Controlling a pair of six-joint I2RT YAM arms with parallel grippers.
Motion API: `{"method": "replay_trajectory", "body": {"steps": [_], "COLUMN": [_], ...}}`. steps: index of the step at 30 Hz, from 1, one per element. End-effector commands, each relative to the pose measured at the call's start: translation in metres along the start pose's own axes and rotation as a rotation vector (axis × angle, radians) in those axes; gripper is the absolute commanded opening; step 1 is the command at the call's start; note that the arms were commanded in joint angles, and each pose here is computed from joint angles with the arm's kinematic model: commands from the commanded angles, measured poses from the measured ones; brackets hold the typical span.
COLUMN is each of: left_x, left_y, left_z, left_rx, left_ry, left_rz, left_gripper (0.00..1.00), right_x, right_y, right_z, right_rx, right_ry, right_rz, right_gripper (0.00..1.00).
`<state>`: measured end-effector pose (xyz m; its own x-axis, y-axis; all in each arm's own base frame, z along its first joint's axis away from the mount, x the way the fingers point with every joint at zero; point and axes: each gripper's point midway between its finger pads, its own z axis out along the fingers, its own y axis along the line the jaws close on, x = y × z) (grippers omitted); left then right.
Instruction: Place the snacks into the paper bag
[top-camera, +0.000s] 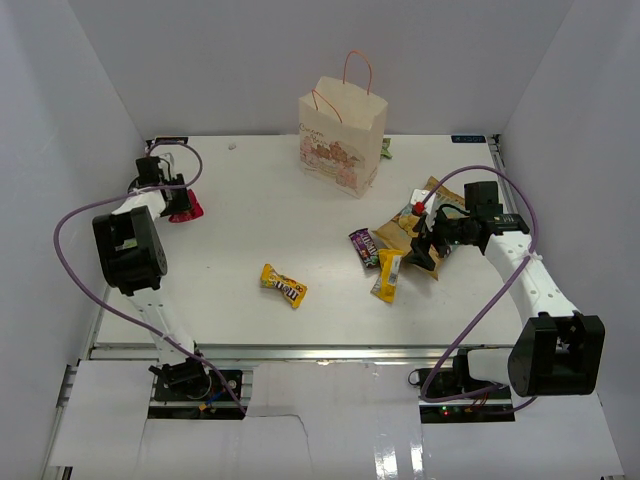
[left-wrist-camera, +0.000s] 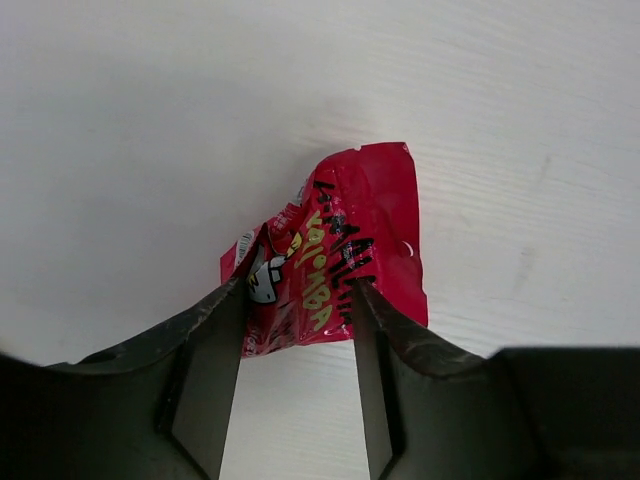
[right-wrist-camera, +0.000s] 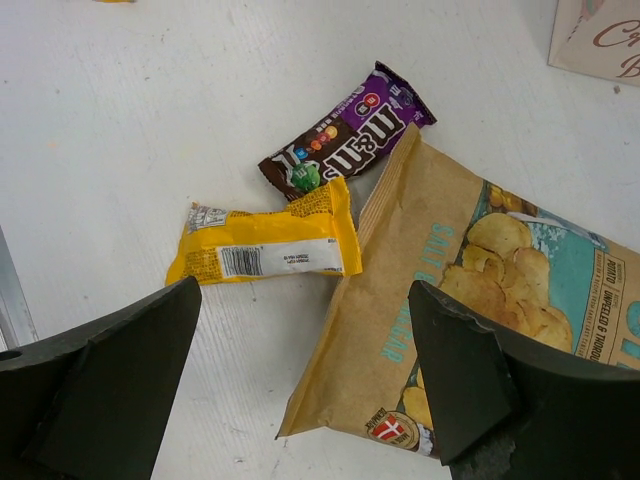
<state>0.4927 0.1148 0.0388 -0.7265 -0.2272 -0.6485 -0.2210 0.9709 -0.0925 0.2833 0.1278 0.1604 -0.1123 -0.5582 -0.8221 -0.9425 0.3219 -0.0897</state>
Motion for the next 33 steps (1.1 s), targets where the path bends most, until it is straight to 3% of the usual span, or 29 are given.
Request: {"method": "replay_trajectory", "body": {"steps": [1, 2, 5, 6, 9, 14, 17, 22, 24, 33], "left_x": [0.055, 0.058, 0.064, 0.063, 0.06, 0.043, 0.042, 0.059, 0.069, 0.11], "left_y": [-0.031, -0.034, -0.047, -0.054, -0.077, -0.142, -0.182, -0.251, -0.271, -0.353], "left_z": [-0.002, -0.002, -0.004, -0.008, -0.016, -0.056, -0.088, -0.136, -0.15, -0.198], "left_rx": [0.045, 0.045, 0.074, 0.095, 0.151, 0.388, 0.548, 0.777, 0.828, 0.975], "left_ry": [0.159, 0.165, 0.179, 0.174, 0.159, 0.088, 0.063, 0.056, 0.069, 0.097], "left_rz": [0.003, 0.01, 0.026, 0.03, 0.05, 0.063, 0.044, 0.028, 0.01, -0.011], "left_gripper": [0.56, 0.56, 0.43, 0.34, 0.24, 0.08, 0.04, 0.02, 0.02, 0.02], "right_x": [-0.022, -0.023, -0.026, -0.027, -0.034, -0.054, -0.071, -0.095, -0.11, -0.156], "right_y": [-0.002, 0.0, 0.004, 0.005, 0.008, 0.011, 0.005, 0.005, 0.004, -0.011], "right_z": [-0.007, -0.008, -0.008, -0.008, -0.009, -0.007, -0.002, 0.026, 0.039, 0.092], "right_rx": [0.003, -0.002, -0.012, -0.015, -0.029, -0.045, -0.037, 0.003, 0.034, 0.141], "right_ry": [-0.058, -0.064, -0.079, -0.085, -0.11, -0.174, -0.209, -0.188, -0.197, -0.233], "right_rz": [-0.032, -0.031, -0.02, -0.018, -0.002, 0.112, 0.171, 0.453, 0.574, 0.751], "right_gripper": [0.9, 0.9, 0.9, 0.9, 0.9, 0.93, 0.96, 0.98, 0.94, 0.9]}}
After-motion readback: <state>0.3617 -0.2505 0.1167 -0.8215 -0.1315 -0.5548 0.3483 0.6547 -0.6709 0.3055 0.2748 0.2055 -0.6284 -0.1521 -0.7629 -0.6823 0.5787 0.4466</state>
